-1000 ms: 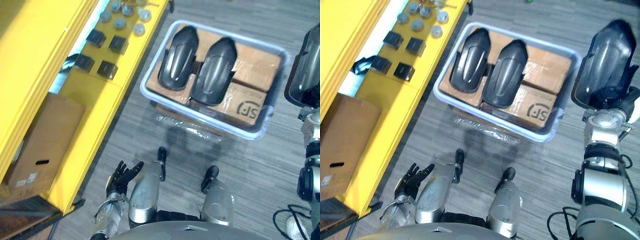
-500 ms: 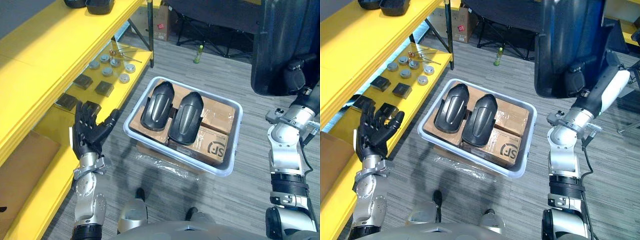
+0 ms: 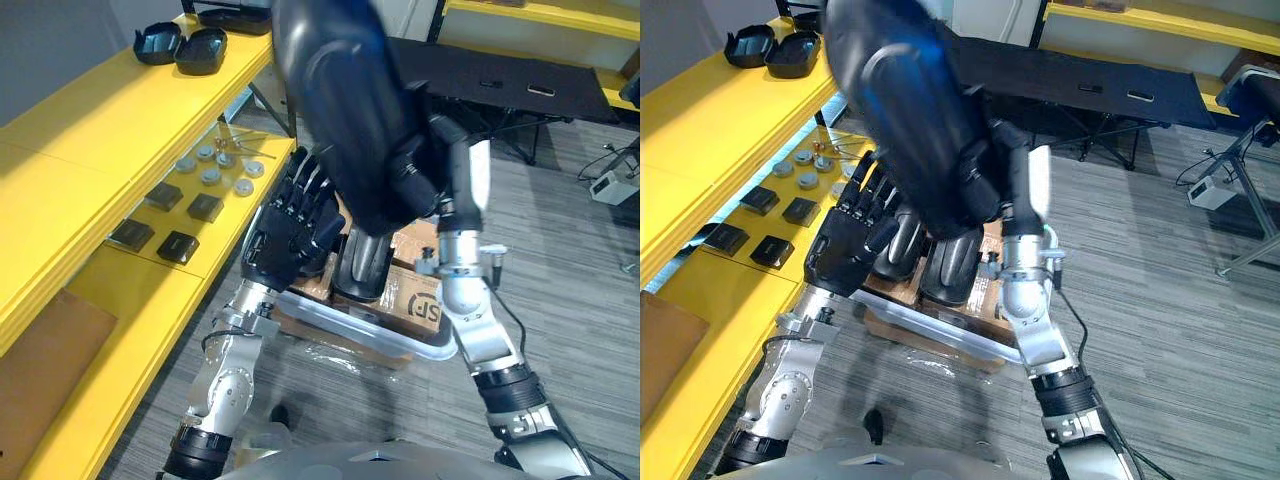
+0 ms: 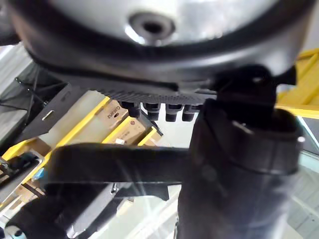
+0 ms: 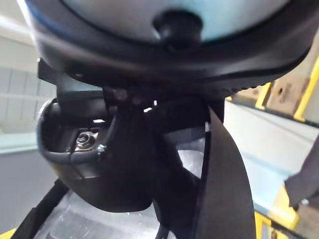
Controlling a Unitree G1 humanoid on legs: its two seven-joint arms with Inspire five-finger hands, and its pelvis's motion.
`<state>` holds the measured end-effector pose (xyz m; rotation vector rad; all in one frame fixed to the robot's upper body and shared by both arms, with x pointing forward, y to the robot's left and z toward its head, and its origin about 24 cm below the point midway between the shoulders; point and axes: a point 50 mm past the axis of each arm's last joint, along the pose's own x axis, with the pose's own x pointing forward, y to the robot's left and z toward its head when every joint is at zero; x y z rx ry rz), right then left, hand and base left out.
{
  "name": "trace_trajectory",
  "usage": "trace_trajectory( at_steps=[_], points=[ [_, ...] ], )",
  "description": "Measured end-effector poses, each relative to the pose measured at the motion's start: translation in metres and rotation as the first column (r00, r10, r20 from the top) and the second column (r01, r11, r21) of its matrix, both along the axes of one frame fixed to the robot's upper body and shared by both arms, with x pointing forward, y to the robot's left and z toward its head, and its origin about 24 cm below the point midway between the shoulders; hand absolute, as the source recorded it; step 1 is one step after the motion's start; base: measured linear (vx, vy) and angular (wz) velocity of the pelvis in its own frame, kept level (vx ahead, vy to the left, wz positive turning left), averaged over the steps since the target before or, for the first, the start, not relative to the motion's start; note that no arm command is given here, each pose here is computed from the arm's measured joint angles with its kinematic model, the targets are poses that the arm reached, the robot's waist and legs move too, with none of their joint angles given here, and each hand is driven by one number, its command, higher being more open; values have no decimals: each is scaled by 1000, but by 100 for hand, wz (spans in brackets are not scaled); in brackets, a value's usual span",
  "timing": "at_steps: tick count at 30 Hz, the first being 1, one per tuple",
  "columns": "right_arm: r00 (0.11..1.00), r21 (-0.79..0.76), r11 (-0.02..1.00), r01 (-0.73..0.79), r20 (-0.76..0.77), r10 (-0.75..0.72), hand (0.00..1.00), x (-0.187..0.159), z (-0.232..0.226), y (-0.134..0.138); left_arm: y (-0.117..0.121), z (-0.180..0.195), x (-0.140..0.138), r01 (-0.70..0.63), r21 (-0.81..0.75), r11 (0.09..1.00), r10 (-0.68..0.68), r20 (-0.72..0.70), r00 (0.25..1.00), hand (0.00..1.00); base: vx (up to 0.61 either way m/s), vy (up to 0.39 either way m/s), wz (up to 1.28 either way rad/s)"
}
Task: Walk over and take three plastic housings, then place them on the shelf
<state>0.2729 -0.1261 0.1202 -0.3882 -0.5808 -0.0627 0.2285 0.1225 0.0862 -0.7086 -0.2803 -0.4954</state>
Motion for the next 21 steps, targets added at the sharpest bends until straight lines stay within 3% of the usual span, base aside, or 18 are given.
trace_trajectory(
  at_steps=[8,19,20,21],
  points=[
    [990,56,993,-106,-91,111,0,-3,-17,24,-3,1,-2,53,-10,999,-53,4,999,100,-44,13,2],
    [970,97,983,-156,-173,171,0,-11,-38,37,-11,6,-2,-61,108,992,70,-84,994,100,0,0,0],
    [968,94,982,-166,-177,180,0,-12,-39,39,-11,6,-1,-77,113,991,88,-96,992,0,0,0,0],
    [964,93,980,-177,-184,192,0,-14,-42,42,-10,5,-1,-99,124,987,113,-109,988,0,0,0,0]
  ],
)
